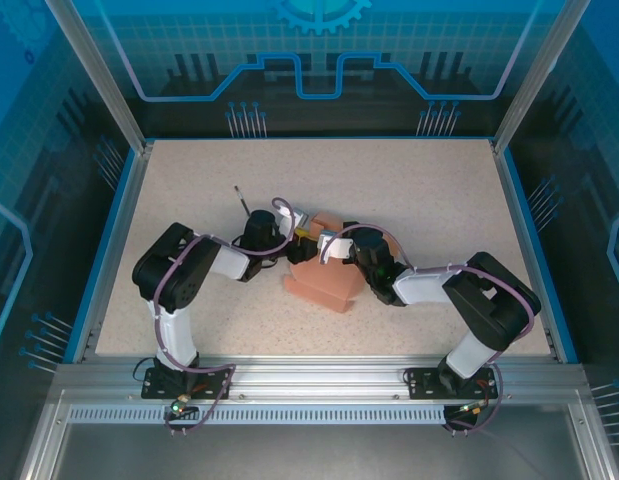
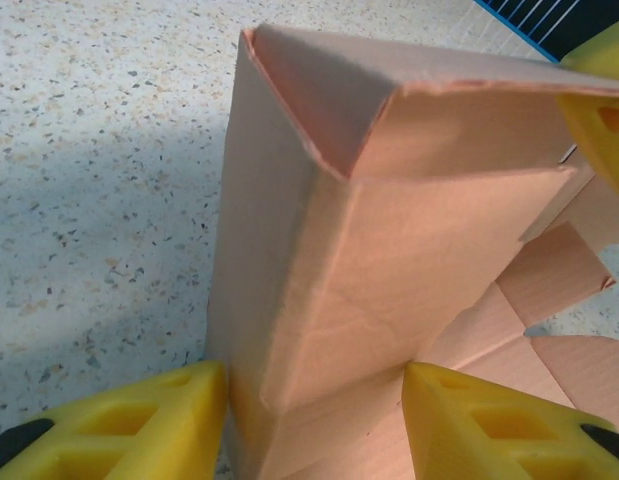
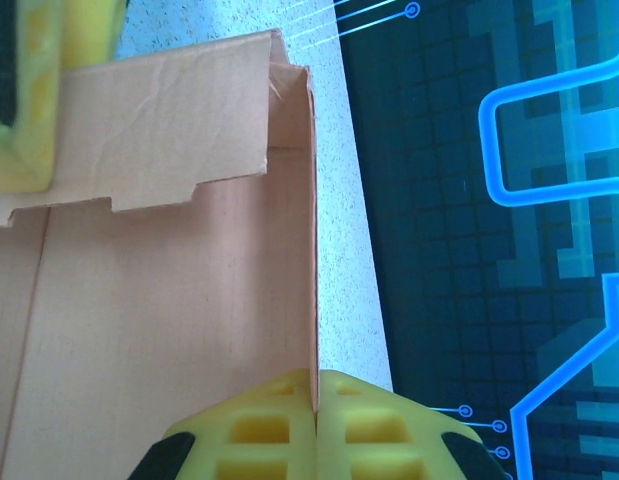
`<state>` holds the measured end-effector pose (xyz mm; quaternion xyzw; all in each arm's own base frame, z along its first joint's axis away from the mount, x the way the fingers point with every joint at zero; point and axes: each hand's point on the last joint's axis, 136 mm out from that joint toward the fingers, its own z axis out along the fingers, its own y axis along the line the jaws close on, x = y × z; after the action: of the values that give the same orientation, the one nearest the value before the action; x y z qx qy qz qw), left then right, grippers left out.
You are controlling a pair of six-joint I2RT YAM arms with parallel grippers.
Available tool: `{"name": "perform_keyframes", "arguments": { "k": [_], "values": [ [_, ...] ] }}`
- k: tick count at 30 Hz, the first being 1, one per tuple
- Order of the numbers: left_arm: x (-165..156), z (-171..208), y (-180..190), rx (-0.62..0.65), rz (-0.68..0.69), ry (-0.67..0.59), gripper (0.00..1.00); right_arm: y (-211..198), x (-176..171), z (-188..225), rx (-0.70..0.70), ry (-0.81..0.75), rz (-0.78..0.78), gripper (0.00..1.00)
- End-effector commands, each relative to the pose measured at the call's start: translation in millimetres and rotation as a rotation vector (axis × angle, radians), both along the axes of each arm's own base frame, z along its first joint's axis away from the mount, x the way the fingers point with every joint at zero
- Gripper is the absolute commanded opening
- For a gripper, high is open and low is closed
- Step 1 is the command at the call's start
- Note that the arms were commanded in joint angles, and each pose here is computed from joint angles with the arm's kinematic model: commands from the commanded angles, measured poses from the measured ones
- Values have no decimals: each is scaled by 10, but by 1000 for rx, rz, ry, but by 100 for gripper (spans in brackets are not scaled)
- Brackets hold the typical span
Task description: Fold the paper box
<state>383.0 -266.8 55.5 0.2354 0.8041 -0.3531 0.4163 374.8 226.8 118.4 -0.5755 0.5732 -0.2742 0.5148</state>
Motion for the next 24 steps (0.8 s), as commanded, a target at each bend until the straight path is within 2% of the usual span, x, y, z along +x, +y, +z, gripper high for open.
{"name": "perform_keyframes", "arguments": {
  "k": [1,14,24],
  "values": [
    [36,110,-5,-1,25,-74,52,32,-52,65,-1,-17,18,0],
    [187,139,66,2,120,-78,45,50,-78,47,11,-5,31,0],
    [223,186,24,-16,112,-74,56,57,-92,53,25,3,38,0]
  ]
}}
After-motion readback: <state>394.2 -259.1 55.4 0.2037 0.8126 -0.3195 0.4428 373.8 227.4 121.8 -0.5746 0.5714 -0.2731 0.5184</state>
